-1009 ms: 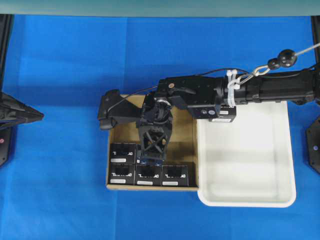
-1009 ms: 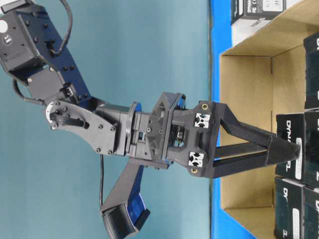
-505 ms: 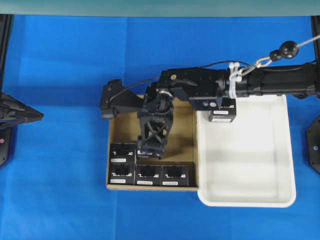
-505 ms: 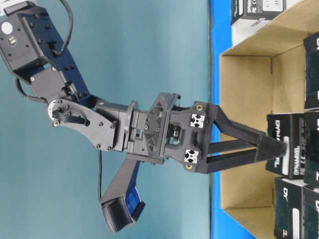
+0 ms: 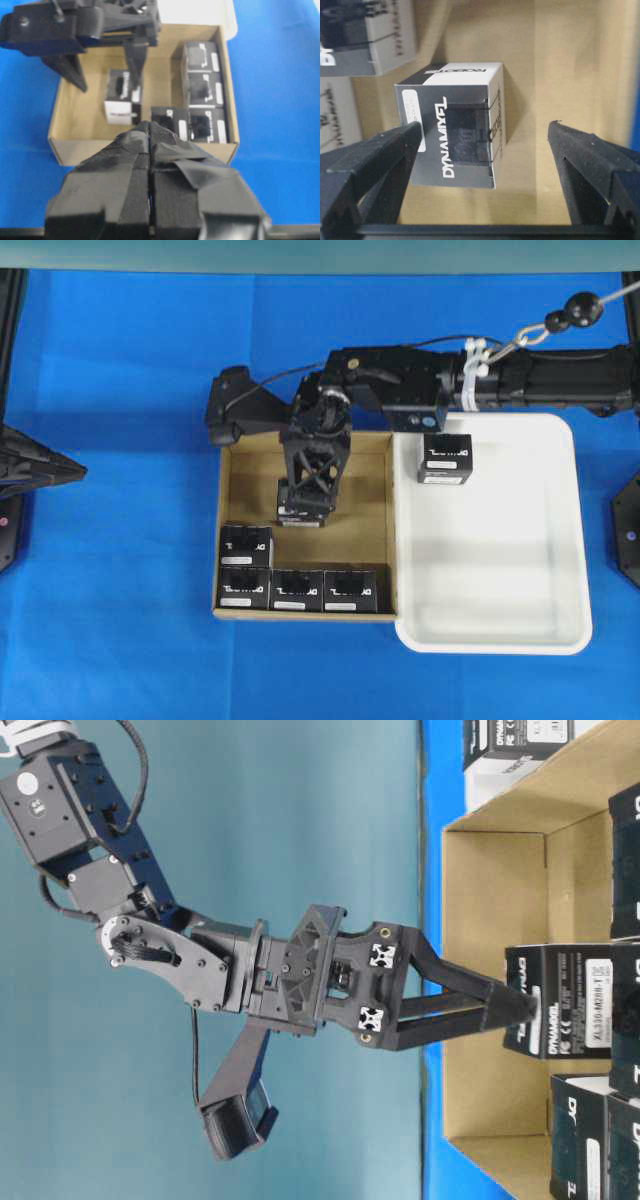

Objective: Pick the box from inside the cardboard box.

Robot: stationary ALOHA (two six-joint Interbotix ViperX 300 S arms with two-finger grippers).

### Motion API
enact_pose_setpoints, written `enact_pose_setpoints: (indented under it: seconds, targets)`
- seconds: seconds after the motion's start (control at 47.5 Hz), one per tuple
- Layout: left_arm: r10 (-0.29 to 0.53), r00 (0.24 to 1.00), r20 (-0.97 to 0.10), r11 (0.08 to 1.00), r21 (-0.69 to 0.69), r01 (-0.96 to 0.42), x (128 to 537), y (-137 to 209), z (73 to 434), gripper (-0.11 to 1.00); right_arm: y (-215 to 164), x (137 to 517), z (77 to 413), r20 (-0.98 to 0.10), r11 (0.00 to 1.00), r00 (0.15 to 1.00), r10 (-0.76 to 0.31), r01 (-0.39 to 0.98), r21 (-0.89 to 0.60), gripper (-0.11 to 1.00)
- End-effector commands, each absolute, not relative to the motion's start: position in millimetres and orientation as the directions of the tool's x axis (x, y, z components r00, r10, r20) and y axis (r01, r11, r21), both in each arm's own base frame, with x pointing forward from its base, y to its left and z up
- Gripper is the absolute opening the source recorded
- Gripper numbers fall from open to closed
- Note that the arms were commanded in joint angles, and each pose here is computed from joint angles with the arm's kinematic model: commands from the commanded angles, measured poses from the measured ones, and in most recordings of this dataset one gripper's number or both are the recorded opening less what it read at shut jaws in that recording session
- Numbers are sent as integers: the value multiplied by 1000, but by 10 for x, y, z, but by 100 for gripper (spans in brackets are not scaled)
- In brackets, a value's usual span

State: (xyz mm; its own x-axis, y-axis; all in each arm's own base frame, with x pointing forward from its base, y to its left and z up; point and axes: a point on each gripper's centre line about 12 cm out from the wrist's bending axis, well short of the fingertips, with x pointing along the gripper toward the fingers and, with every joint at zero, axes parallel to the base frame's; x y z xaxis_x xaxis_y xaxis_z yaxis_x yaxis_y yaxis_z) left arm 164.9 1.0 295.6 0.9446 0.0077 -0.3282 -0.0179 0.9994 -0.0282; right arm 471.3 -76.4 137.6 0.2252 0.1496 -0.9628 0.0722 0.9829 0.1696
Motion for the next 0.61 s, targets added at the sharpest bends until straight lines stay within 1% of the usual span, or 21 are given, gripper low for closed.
enact_pose_setpoints:
  seconds: [0.0,0.168,0.358,0.484,0.589]
  targets:
    - [10,954,-300,999,-29,-19,1661,13,3074,-7,-864,4692,1329,-966,985,219,136,78,156,100]
    - [10,955,-298,999,-27,-19,1658,14,3082,-7,-869,4689,1329,-966,985,218,137,76,157,100]
    - [10,955,-296,999,-29,-19,1655,13,3085,-7,-774,4731,1362,-964,984,225,144,66,163,100]
    - [10,957,-290,999,-27,-19,1654,14,3093,-7,-752,4770,1426,-960,985,240,143,64,162,100]
    - [10,958,-287,999,-29,-19,1651,13,3102,-7,-767,4809,1550,-954,985,268,137,65,160,100]
